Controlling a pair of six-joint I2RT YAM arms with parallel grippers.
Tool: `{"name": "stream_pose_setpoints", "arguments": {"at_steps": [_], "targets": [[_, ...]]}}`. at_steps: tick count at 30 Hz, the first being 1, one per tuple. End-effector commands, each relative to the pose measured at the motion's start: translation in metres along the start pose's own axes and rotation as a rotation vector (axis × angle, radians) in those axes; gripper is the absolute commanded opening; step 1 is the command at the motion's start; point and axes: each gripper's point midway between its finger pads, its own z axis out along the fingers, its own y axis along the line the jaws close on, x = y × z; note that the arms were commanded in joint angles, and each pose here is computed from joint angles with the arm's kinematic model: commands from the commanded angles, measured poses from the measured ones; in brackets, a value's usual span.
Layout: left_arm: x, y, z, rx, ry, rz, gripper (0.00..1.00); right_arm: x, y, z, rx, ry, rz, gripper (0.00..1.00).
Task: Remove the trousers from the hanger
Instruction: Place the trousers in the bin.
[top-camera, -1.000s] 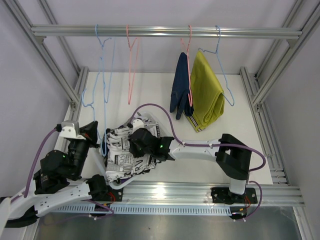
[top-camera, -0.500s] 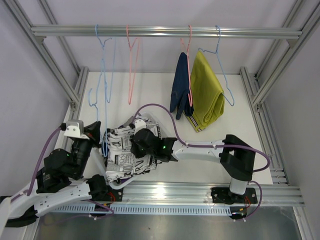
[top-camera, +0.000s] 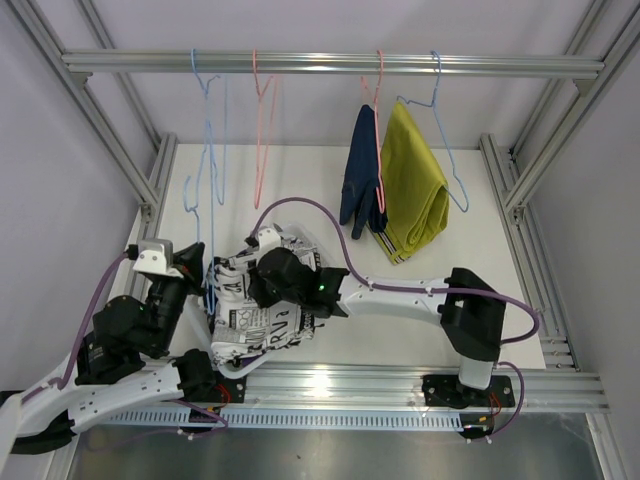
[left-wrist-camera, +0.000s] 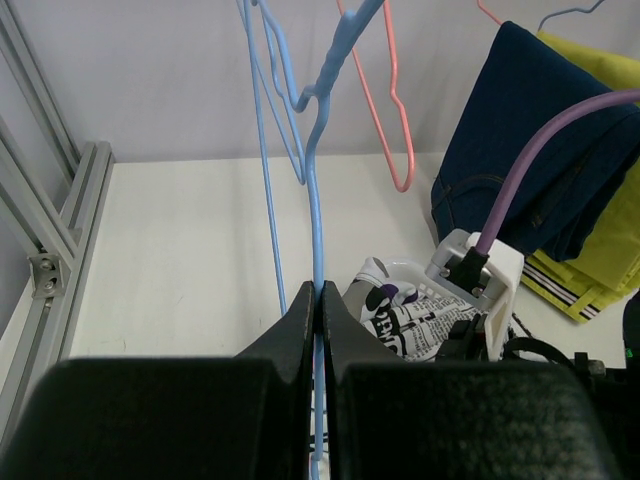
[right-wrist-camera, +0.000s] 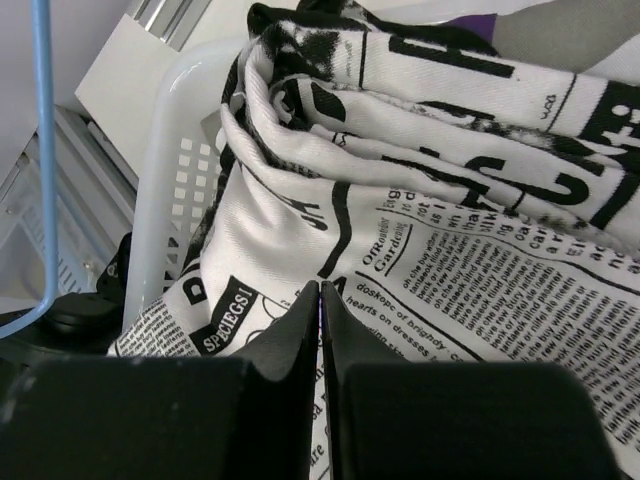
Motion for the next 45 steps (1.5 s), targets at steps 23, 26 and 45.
{"name": "stream_pose_setpoints", "arguments": {"at_steps": [23,26,45], "targets": [[-0.024,-0.011,0.000,0.060,0.004,-0.011,0.01,-0.006,-0.002,-0.043,-0.001,-0.027,-0.029,0.06],[-0.034,-0.013,0.000,0.066,0.005,-0.038,0.00,-0.009,-0.011,-0.065,0.023,-0.046,-0.044,0.07],[-0.081,0.002,-0.009,-0.001,0.088,-0.157,0.00,-0.023,-0.076,-0.204,0.121,-0.219,-0.041,0.13]]}}
